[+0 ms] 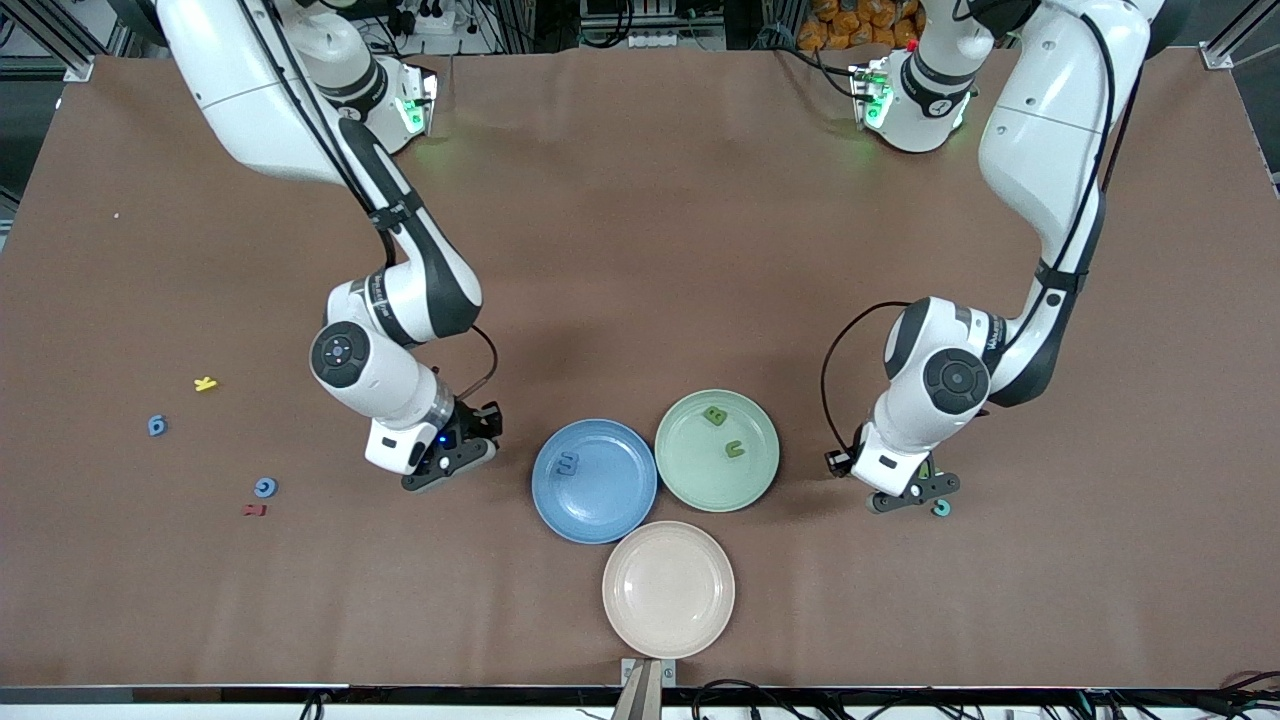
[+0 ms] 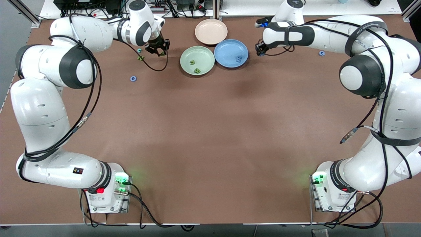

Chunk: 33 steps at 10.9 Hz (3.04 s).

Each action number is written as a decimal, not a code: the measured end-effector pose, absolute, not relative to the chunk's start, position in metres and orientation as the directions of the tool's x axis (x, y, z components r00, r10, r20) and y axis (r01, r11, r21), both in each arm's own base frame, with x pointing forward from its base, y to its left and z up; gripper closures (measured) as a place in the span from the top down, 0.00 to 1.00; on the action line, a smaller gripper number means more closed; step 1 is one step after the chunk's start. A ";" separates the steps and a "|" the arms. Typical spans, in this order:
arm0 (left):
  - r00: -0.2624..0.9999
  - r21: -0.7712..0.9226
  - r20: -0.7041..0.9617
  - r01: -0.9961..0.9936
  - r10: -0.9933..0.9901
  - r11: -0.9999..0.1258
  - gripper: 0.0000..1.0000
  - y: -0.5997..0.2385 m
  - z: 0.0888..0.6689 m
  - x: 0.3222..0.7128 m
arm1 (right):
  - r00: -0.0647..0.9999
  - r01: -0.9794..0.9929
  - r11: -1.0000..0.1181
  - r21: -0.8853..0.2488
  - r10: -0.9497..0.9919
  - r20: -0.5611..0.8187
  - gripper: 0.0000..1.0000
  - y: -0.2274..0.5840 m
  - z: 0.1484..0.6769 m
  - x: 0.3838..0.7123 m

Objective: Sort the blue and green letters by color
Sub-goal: 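Place the blue x on the blue plate while the left gripper places b, then grasp the green N with the left gripper while the right gripper reaches G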

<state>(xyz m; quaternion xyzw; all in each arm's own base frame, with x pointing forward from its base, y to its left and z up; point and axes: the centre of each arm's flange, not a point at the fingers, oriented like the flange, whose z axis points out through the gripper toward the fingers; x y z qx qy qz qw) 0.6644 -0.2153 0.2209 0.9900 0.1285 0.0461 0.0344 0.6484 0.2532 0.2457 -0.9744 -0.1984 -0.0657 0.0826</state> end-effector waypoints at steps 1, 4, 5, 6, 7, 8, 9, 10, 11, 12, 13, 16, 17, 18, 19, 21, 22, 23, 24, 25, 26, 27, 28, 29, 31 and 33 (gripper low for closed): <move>0.963 0.090 0.073 0.254 0.261 -0.963 0.37 -0.229 0.234 0.660 | 0.926 0.362 -0.920 -0.149 0.338 0.165 0.35 0.265 0.250 0.651; 0.949 0.109 0.064 0.302 0.310 -0.947 0.37 -0.290 0.259 0.638 | 0.966 0.234 -0.946 -0.223 0.200 0.163 0.35 0.306 0.248 0.658; 0.943 0.116 0.061 0.319 0.328 -0.941 0.37 -0.312 0.261 0.629 | 0.979 0.170 -0.955 -0.243 0.134 0.157 0.35 0.319 0.246 0.661; 0.935 0.122 0.056 0.341 0.350 -0.932 0.37 -0.333 0.262 0.621 | 0.989 0.081 -0.961 -0.264 0.045 0.139 0.35 0.330 0.245 0.663; 0.927 0.127 0.051 0.363 0.371 -0.923 0.37 -0.350 0.261 0.613 | 0.992 -0.015 -0.959 -0.282 -0.049 0.114 0.35 0.337 0.243 0.663; 0.921 0.131 0.047 0.378 0.386 -0.917 0.37 -0.363 0.260 0.608 | 0.987 -0.103 -0.950 -0.294 -0.134 0.089 0.35 0.340 0.243 0.664; 0.920 0.131 0.044 0.381 0.389 -0.915 0.41 -0.370 0.258 0.605 | 0.979 -0.162 -0.940 -0.299 -0.192 0.073 0.37 0.340 0.243 0.665; 0.921 0.131 0.044 0.380 0.388 -0.916 0.51 -0.372 0.257 0.604 | 0.974 -0.190 -0.934 -0.302 -0.219 0.065 0.49 0.341 0.243 0.665; 0.921 0.127 0.050 0.377 0.386 -0.917 0.64 -0.370 0.257 0.606 | 0.973 -0.195 -0.933 -0.303 -0.224 0.063 0.63 0.344 0.243 0.664; 0.921 0.123 0.057 0.376 0.385 -0.919 0.78 -0.366 0.257 0.608 | 0.973 -0.194 -0.933 -0.304 -0.223 0.062 0.77 0.347 0.243 0.662; 0.923 0.119 0.062 0.370 0.379 -0.921 0.91 -0.363 0.258 0.611 | 0.973 -0.192 -0.933 -0.304 -0.221 0.062 0.90 0.349 0.243 0.661; 0.948 0.063 0.045 0.311 0.314 -0.948 1.00 -0.326 0.265 0.626 | 0.983 -0.133 -0.950 -0.283 -0.162 0.083 1.00 0.334 0.241 0.668; 0.955 0.051 0.039 0.293 0.295 -0.955 1.00 -0.304 0.267 0.635 | 0.990 -0.086 -0.960 -0.266 -0.113 0.088 1.00 0.320 0.236 0.672; 0.959 0.044 0.035 0.279 0.281 -0.959 1.00 -0.279 0.268 0.646 | 0.994 -0.029 -0.968 -0.248 -0.054 0.092 1.00 0.300 0.227 0.675; 0.967 0.039 0.033 0.253 0.254 -0.967 1.00 -0.253 0.267 0.655 | 0.996 0.021 -0.973 -0.229 0.001 0.088 1.00 0.276 0.217 0.678; 0.989 0.017 0.040 0.139 0.139 -0.990 1.00 -0.207 0.264 0.669 | 0.995 0.093 -0.975 -0.202 0.086 0.045 1.00 0.229 0.203 0.683; 0.999 0.004 0.040 0.033 0.033 -0.999 1.00 -0.185 0.262 0.674 | 0.994 0.105 -0.976 -0.189 0.101 0.026 1.00 0.210 0.204 0.686; 0.998 0.007 0.035 -0.060 -0.060 -0.998 1.00 -0.163 0.259 0.679 | 0.995 0.104 -0.979 -0.175 0.104 0.010 1.00 0.197 0.207 0.688; 0.989 0.006 0.032 -0.147 -0.146 -0.989 1.00 -0.138 0.256 0.684 | 0.995 0.097 -0.982 -0.163 0.099 -0.003 1.00 0.185 0.214 0.690; 0.974 -0.001 0.035 -0.223 -0.223 -0.975 1.00 -0.117 0.252 0.688 | 0.996 0.084 -0.985 -0.149 0.087 -0.010 1.00 0.172 0.222 0.692; 0.960 0.003 0.048 -0.276 -0.275 -0.961 1.00 -0.101 0.246 0.692 | 0.997 0.068 -0.989 -0.133 0.070 -0.016 1.00 0.156 0.228 0.695; 0.947 -0.002 0.062 -0.316 -0.315 -0.949 1.00 -0.091 0.239 0.695 | 0.999 0.048 -0.992 -0.116 0.051 -0.019 1.00 0.139 0.233 0.698; 0.935 -0.015 0.073 -0.347 -0.347 -0.938 1.00 -0.089 0.230 0.696 | 0.999 0.028 -0.994 -0.102 0.030 -0.017 1.00 0.122 0.235 0.701; 0.922 -0.031 0.081 -0.376 -0.377 -0.926 1.00 -0.092 0.217 0.695 | 1.000 0.009 -0.996 -0.094 0.011 -0.013 1.00 0.103 0.236 0.704; 0.914 -0.028 0.088 -0.396 -0.397 -0.918 1.00 -0.098 0.192 0.692 | 1.000 0.021 -0.997 -0.081 0.020 0.011 1.00 0.044 0.241 0.712; 0.915 -0.018 0.076 -0.397 -0.397 -0.918 1.00 -0.097 0.177 0.689 | 0.999 0.035 -0.996 -0.081 0.035 0.010 1.00 -0.018 0.243 0.712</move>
